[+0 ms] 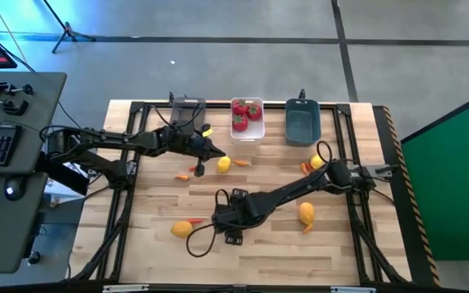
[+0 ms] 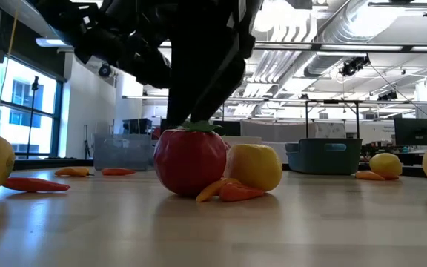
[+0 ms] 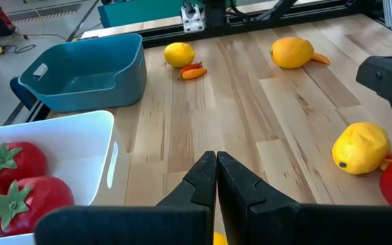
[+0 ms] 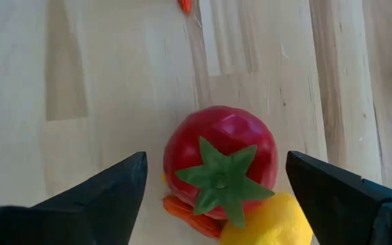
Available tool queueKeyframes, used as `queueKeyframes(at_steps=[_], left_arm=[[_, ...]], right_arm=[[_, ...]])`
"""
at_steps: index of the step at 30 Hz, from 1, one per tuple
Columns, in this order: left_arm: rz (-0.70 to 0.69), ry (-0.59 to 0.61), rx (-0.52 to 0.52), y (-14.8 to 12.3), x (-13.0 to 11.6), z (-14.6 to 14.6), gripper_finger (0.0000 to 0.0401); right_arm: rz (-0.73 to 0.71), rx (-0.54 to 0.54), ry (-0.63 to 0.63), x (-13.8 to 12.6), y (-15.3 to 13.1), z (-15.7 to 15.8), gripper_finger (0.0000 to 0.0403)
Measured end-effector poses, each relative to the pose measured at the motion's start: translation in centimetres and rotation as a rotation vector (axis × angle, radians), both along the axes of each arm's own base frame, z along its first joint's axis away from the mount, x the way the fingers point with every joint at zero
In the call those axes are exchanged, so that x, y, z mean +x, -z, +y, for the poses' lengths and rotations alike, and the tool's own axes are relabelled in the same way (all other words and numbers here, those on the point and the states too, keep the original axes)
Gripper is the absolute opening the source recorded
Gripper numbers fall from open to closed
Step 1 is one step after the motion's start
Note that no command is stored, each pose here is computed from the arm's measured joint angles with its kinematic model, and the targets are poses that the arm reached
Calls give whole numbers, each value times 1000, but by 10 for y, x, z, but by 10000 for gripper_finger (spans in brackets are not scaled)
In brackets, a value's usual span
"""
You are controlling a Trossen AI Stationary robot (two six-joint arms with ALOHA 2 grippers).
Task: Sort produce into baskets
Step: Put the red tomato into the white bin
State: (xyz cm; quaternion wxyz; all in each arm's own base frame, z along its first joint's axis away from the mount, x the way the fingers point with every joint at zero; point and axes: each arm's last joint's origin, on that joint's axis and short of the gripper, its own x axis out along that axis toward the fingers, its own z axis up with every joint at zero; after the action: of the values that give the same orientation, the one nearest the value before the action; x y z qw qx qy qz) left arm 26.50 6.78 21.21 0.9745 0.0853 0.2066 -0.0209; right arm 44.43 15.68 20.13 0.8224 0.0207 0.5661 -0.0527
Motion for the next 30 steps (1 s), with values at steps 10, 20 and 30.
queueKeyframes(at_steps=[10, 20, 30], left_arm=[[-8, -12, -15, 12, -6, 0, 0], [-73, -47, -60, 28, -20, -3, 0], [-186, -126, -87, 26, -48, 2, 0]], right_arm=[[43, -49, -73, 3, 22, -1, 351], [78, -60, -98, 4, 29, -6, 260], [36, -51, -19, -1, -20, -51, 240]])
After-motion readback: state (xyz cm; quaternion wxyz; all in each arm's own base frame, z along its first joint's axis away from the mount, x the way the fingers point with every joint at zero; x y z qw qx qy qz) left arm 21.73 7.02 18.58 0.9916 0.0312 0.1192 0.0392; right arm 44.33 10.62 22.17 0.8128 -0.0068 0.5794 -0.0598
